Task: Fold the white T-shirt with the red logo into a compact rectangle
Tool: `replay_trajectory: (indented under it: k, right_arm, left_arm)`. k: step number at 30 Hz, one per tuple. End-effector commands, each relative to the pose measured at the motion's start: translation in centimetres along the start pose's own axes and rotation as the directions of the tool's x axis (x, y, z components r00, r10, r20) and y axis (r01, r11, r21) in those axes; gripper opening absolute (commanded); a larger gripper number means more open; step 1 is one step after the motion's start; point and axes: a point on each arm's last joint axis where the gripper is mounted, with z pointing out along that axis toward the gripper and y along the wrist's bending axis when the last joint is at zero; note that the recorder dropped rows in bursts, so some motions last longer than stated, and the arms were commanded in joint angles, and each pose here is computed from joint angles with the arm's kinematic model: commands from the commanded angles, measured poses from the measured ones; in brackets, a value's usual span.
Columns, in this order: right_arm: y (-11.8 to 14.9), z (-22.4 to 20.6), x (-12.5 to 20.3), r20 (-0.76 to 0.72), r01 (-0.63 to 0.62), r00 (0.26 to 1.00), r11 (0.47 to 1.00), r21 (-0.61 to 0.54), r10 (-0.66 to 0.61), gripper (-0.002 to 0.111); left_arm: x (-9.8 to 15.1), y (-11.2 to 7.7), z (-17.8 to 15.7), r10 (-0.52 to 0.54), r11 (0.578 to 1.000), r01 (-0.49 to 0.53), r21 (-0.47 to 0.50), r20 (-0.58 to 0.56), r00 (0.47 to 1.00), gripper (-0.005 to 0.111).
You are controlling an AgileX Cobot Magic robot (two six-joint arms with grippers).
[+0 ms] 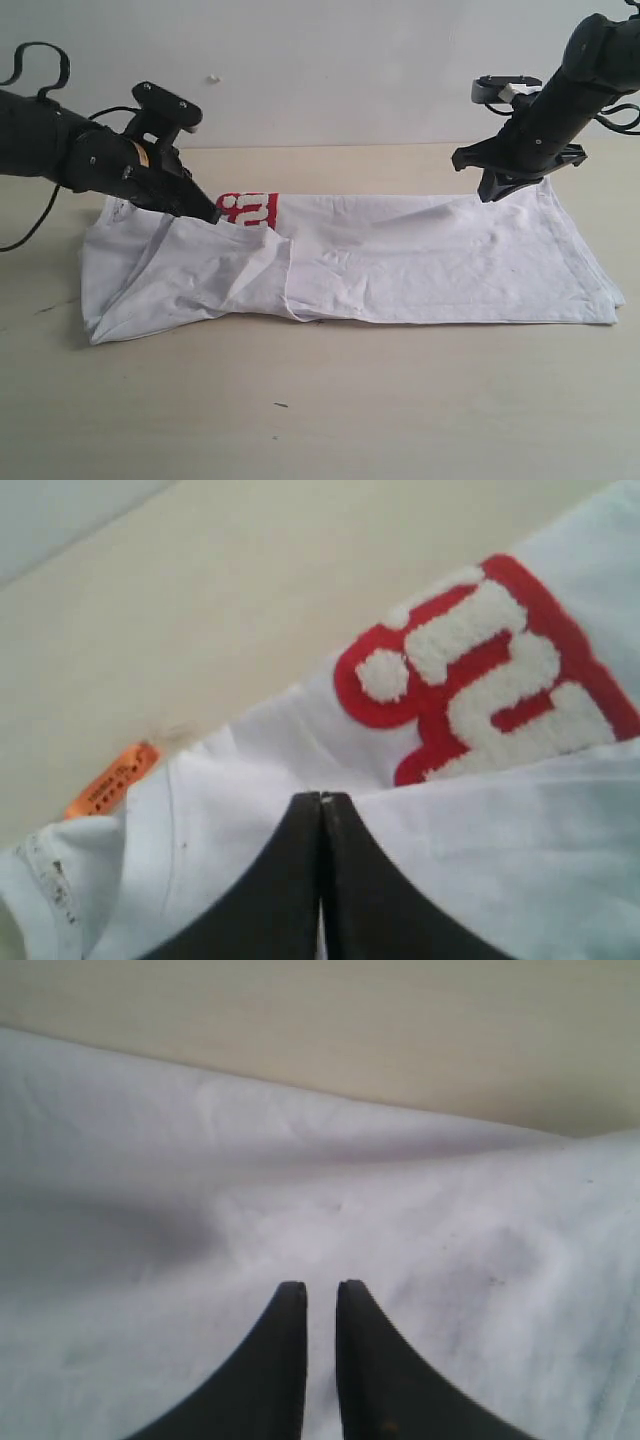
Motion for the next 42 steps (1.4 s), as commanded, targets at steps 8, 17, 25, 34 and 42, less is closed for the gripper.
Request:
replay_trajectory:
  k: [8, 17, 25, 34, 42]
  right_arm:
    - [-0.2, -0.1, 0.0, 0.002, 0.009, 1.0, 1.0, 0.004, -0.009, 0.013]
    - [-0.1, -0.1, 0.3, -0.026, 0.007, 1.0, 1.0, -0.006, -0.008, 0.013]
    - [-0.1, -0.1, 0.2, -0.023, 0.007, 1.0, 1.0, -0.005, -0.008, 0.013]
    - [-0.2, -0.1, 0.0, 0.002, 0.007, 1.0, 1.0, 0.003, -0.008, 0.013]
    - [-0.3, -0.1, -0.1, 0.008, 0.012, 1.0, 1.0, 0.01, -0.012, 0.015]
  left_arm:
    - [-0.6, -4.2, -9.9, 0.043, 0.997, -0.047, 0.062, 0.063, 0.997, 0.0]
    - [4.8, -9.1, -6.7, 0.206, 0.963, -0.207, 0.17, 0.027, 0.978, 0.0]
    - [3.9, -3.7, -0.4, 0.073, 0.995, -0.076, 0.069, 0.056, 0.996, 0.0]
    - [5.5, 0.1, 5.4, -0.021, 1.0, 0.023, 0.021, -0.096, 0.995, 0.0]
    - [4.4, 0.6, 5.3, -0.031, 0.999, 0.032, 0.008, -0.062, 0.998, 0.0]
